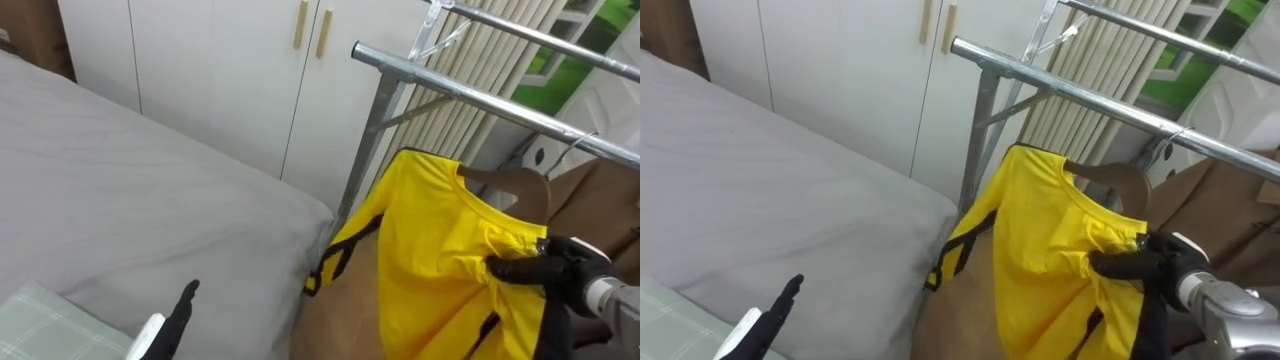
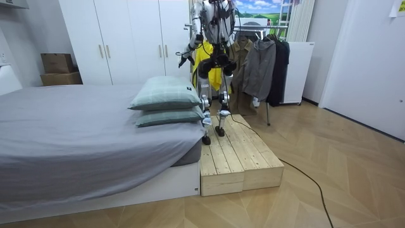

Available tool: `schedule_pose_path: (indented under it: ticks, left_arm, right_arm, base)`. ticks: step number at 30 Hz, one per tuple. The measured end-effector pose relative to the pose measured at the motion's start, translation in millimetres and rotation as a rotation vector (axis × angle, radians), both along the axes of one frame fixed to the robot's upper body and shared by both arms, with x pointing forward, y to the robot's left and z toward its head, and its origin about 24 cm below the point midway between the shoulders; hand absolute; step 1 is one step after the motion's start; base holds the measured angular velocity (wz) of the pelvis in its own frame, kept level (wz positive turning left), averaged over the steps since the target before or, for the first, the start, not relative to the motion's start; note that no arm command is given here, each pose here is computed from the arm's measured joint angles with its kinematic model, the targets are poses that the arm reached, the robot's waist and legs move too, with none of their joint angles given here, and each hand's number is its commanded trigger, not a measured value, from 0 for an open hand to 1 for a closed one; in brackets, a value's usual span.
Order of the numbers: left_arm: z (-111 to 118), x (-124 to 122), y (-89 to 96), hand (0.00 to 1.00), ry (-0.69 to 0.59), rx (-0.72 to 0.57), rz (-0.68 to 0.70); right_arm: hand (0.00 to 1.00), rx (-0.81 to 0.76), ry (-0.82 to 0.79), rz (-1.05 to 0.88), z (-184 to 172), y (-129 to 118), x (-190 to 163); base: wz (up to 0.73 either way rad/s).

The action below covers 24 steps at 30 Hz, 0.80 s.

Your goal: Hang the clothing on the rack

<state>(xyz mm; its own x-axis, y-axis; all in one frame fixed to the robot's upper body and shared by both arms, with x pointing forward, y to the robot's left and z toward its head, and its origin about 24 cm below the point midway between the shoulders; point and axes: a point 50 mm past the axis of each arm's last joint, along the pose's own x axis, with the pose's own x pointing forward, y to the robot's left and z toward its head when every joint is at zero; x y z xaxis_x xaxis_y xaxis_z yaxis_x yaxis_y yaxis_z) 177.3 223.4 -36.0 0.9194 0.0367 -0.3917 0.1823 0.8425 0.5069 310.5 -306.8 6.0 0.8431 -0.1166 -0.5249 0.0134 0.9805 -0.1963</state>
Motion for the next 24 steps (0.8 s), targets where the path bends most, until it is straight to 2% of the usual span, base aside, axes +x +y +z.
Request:
schedule_pose_path:
  ticks: [17,24]
  left_arm:
    - [-4,-3,3.4,0.00,0.020,0.014,-0.003]
    - [2,0,1.7,0.00,-0.050,0.019,-0.005]
  right_arm:
    - [0.00,-0.076,-0.072,-0.078,8,-3,4]
    - [0.00,-0.131,-0.156,-0.121,16,-6,8]
  base:
    - [-0.01]
    - [0.00]
